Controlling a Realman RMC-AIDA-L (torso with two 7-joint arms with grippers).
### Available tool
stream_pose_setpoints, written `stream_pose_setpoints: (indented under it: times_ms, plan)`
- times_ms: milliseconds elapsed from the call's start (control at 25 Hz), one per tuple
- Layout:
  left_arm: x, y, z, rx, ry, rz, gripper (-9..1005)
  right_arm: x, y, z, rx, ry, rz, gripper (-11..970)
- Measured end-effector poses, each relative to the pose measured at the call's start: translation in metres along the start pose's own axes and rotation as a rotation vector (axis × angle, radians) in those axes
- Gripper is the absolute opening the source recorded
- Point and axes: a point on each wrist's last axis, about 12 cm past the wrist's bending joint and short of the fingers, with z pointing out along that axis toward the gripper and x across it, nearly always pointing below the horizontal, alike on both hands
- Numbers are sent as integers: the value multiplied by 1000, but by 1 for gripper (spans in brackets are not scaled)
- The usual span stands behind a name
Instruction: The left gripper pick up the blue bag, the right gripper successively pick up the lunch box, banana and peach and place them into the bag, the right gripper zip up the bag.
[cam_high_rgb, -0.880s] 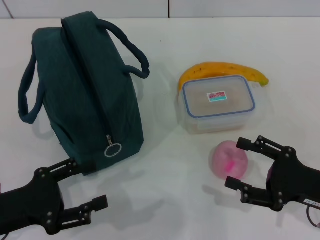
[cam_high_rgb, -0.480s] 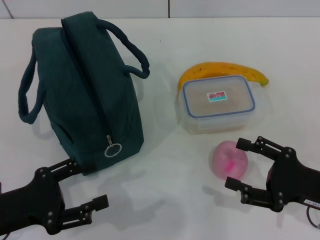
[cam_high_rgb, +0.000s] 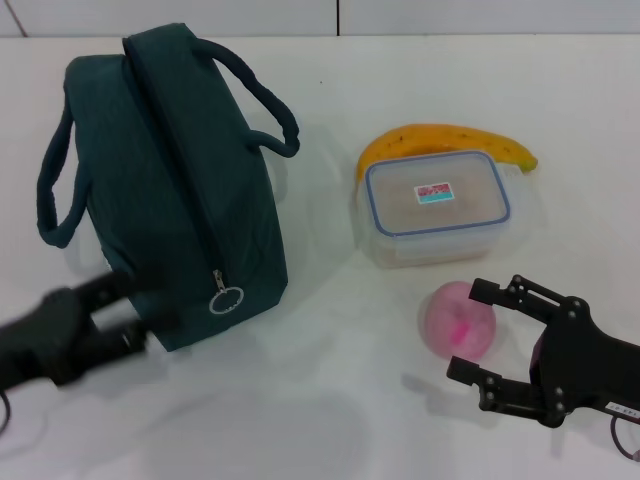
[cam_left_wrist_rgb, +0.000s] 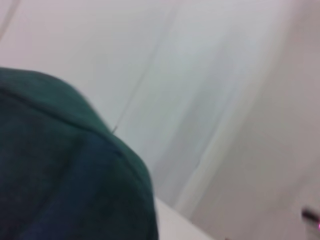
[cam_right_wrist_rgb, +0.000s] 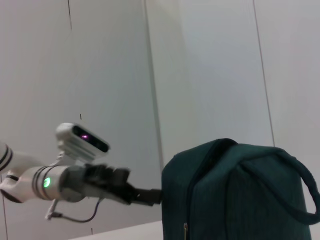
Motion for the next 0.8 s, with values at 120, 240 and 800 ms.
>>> stream_pose_setpoints:
  times_ms: [120, 240, 800]
  plan:
    - [-19, 6, -2, 1, -51, -153, 784, -1, 0, 0, 1, -10, 4, 815]
    - [-29, 6, -5, 19, -89, -188, 781, -2, -1, 0, 12, -19, 9, 815]
    - [-115, 27, -27, -64, -172, -323, 759, -1, 1, -2, 23, -31, 30, 814]
